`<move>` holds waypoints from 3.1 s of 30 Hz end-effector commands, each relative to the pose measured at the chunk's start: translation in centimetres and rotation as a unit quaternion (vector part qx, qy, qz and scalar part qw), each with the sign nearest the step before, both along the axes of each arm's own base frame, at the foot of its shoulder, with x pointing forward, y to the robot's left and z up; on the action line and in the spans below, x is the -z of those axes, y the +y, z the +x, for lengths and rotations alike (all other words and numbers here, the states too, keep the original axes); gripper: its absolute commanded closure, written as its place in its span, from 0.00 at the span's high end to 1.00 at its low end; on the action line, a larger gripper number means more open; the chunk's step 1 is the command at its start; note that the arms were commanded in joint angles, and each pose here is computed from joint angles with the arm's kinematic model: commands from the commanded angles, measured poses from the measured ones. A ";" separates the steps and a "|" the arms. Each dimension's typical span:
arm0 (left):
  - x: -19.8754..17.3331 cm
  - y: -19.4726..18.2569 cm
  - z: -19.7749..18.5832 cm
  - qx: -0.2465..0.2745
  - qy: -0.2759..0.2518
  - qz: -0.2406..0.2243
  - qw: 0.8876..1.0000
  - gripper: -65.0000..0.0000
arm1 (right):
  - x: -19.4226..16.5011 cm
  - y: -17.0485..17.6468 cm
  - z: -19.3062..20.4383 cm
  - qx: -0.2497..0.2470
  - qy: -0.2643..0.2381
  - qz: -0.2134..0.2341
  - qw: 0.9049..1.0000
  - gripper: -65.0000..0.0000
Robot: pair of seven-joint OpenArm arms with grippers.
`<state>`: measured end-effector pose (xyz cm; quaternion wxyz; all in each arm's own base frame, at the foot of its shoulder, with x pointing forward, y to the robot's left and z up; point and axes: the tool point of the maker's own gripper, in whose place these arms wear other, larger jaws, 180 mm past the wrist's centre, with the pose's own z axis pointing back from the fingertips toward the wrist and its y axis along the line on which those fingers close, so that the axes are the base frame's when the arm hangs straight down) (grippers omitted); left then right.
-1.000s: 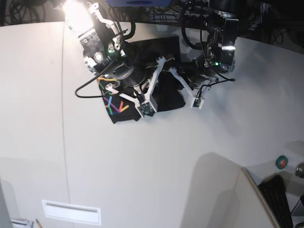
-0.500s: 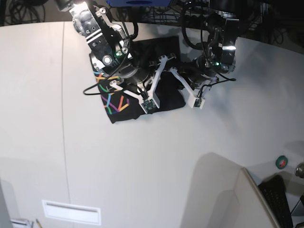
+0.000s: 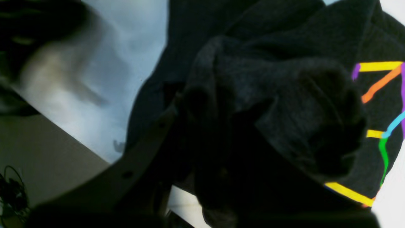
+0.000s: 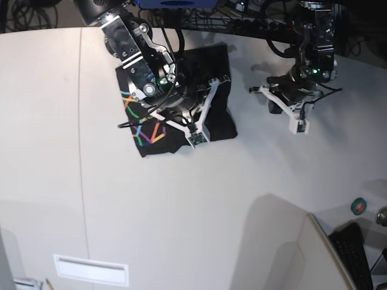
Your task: Layout the t-shirt on the table in an organized manner, then fold the t-shirt properly
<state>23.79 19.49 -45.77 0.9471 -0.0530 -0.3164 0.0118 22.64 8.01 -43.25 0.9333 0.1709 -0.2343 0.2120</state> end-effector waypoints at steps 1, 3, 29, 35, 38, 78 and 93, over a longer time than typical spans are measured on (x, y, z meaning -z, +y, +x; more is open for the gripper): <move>-1.2 1.3 0.3 -0.013 -0.021 0.006 1.000 0.00 | -1.2 0.9 0.8 0.001 -0.017 0.018 1.000 0.00; -1.6 3.6 -0.5 -0.042 -0.023 0.018 0.999 0.00 | -1.3 1.1 0.8 0.001 -0.018 0.020 1.000 0.17; -3.3 16.8 -5.0 -0.182 0.032 0.086 0.979 0.00 | -7.4 -3.7 1.9 -0.024 -0.125 -0.004 0.992 0.00; -3.3 17.1 -5.1 -0.182 0.034 0.090 0.979 0.00 | -1.1 -8.4 2.2 0.034 -0.062 -0.054 0.996 0.00; -4.2 19.1 -5.7 -0.205 0.028 0.100 0.973 0.00 | 0.7 -8.5 1.2 0.032 -0.035 -0.063 0.997 0.00; -1.5 15.1 -4.9 -0.086 0.060 0.074 0.992 0.00 | 1.7 -1.3 -5.1 -0.143 -0.005 -0.079 0.986 0.00; -1.6 14.1 -3.9 -0.083 0.051 0.063 0.993 0.00 | 0.5 4.7 -11.3 -0.321 -0.026 -0.085 0.943 0.00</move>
